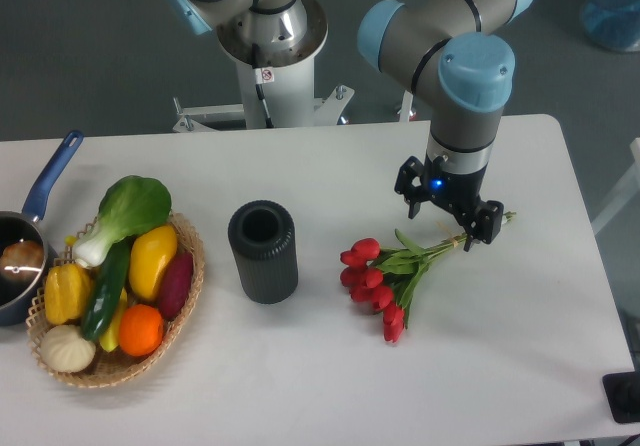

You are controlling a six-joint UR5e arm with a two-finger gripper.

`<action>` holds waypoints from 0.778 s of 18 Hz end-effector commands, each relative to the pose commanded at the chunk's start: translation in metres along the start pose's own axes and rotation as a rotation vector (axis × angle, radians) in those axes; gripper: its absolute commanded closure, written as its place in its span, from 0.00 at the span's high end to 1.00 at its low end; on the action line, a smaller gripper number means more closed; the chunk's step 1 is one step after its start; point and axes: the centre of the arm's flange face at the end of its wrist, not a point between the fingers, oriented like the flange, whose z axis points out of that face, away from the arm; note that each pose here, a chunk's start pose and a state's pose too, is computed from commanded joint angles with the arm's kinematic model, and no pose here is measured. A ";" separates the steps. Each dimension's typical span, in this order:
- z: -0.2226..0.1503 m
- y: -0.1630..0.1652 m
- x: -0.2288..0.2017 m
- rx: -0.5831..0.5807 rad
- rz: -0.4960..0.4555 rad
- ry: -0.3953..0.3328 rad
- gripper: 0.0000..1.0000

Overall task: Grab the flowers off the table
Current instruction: 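Lower the open gripper onto the green stems of the red tulips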

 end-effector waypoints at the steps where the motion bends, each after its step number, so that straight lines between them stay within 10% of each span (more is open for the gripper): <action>1: 0.002 -0.001 0.001 0.000 0.003 0.000 1.00; 14: 0.048 0.004 0.025 -0.013 0.004 0.062 1.00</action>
